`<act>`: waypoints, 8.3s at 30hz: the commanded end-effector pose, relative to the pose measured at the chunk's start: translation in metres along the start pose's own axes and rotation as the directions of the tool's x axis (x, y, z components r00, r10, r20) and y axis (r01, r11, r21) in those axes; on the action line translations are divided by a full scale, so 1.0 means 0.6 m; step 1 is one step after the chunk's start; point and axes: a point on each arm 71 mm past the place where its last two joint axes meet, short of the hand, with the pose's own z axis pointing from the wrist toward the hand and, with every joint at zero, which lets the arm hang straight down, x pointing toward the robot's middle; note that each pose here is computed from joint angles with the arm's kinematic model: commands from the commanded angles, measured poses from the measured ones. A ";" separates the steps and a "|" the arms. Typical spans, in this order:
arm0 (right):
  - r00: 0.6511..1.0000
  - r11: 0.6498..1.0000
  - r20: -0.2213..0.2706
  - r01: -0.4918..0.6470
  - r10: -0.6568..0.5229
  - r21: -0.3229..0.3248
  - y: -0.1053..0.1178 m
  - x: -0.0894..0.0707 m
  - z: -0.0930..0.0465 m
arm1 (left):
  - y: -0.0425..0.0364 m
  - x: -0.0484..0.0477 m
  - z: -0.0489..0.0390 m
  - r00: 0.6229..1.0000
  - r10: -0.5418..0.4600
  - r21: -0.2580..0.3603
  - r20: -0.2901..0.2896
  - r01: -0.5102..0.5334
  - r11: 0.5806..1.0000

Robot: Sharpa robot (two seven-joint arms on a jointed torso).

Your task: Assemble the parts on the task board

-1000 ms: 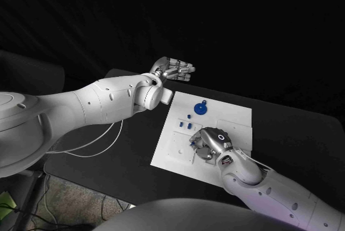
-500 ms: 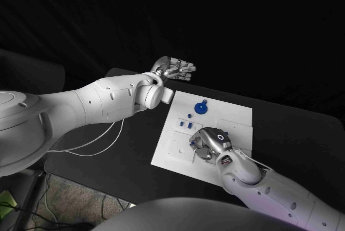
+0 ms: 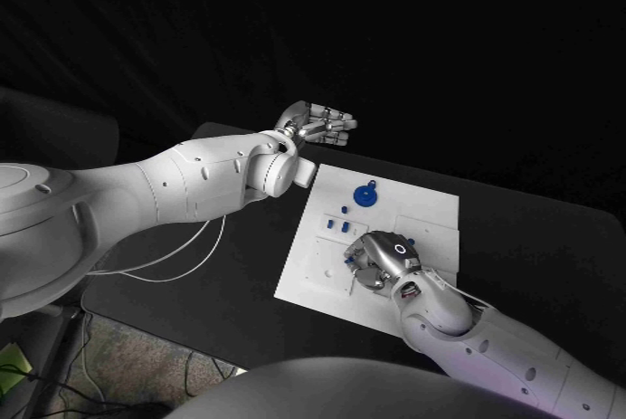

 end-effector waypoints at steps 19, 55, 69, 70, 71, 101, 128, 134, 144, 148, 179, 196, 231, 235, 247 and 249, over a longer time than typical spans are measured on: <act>0.997 0.999 -0.055 0.045 -0.045 0.010 0.013 0.017 0.003 | -0.004 0.010 0.003 1.000 -0.013 0.006 -0.026 0.013 1.000; 0.996 0.996 0.044 -0.080 0.079 0.027 0.002 -0.050 -0.019 | -0.002 -0.005 0.000 1.000 -0.009 -0.003 -0.025 0.009 1.000; 0.994 0.986 0.015 -0.106 0.105 0.126 -0.116 -0.180 -0.002 | -0.002 -0.022 -0.001 1.000 0.003 0.007 -0.006 -0.002 1.000; 0.995 0.986 0.005 -0.100 0.100 0.132 -0.123 -0.184 -0.002 | -0.002 -0.023 -0.001 1.000 0.003 0.007 -0.004 -0.003 1.000; 0.995 0.986 -0.006 -0.094 0.096 0.138 -0.129 -0.187 -0.002 | -0.002 -0.024 -0.001 1.000 0.004 0.007 -0.003 -0.004 1.000; 0.982 0.981 -0.182 0.075 -0.043 0.178 -0.159 -0.149 -0.003 | 0.000 -0.023 0.000 1.000 0.004 0.005 -0.007 -0.004 1.000; 0.985 0.981 -0.150 0.110 -0.086 0.162 -0.153 -0.122 -0.001 | 0.000 -0.020 0.001 1.000 0.003 0.003 -0.012 -0.003 1.000; 0.985 0.981 -0.155 0.105 -0.080 0.160 -0.152 -0.119 -0.001 | 0.000 -0.020 0.001 1.000 0.003 0.003 -0.012 -0.003 1.000; 0.987 0.976 -0.109 0.137 -0.119 0.172 -0.150 -0.123 -0.001 | 0.000 -0.019 0.001 1.000 0.003 0.001 -0.013 -0.003 1.000; 0.987 0.973 -0.090 0.150 -0.136 0.178 -0.149 -0.126 -0.001 | 0.000 -0.020 0.001 1.000 0.003 0.001 -0.012 -0.003 1.000; 0.999 0.999 0.016 -0.040 0.041 -0.024 -0.003 -0.182 0.018 | 0.003 -0.025 0.006 1.000 0.009 -0.002 0.000 -0.009 1.000; 0.997 0.989 -0.072 0.006 -0.017 -0.148 0.076 -0.085 0.015 | 0.002 -0.012 0.009 1.000 0.003 0.000 -0.016 -0.003 1.000; 0.993 0.993 -0.111 0.038 -0.051 -0.116 0.078 -0.020 0.008 | 0.007 0.001 0.011 0.999 -0.004 -0.009 -0.033 0.004 1.000; 0.992 0.992 -0.118 0.039 -0.053 -0.117 0.079 -0.016 0.007 | 0.007 0.001 0.011 0.999 -0.004 -0.010 -0.033 0.004 1.000; 0.989 0.992 -0.139 0.042 -0.059 -0.120 0.081 -0.005 0.004 | 0.007 0.003 0.011 0.999 -0.005 -0.010 -0.036 0.004 1.000; 0.987 0.992 -0.146 0.044 -0.061 -0.121 0.081 -0.002 0.004 | 0.007 0.004 0.012 0.999 -0.005 -0.010 -0.037 0.005 1.000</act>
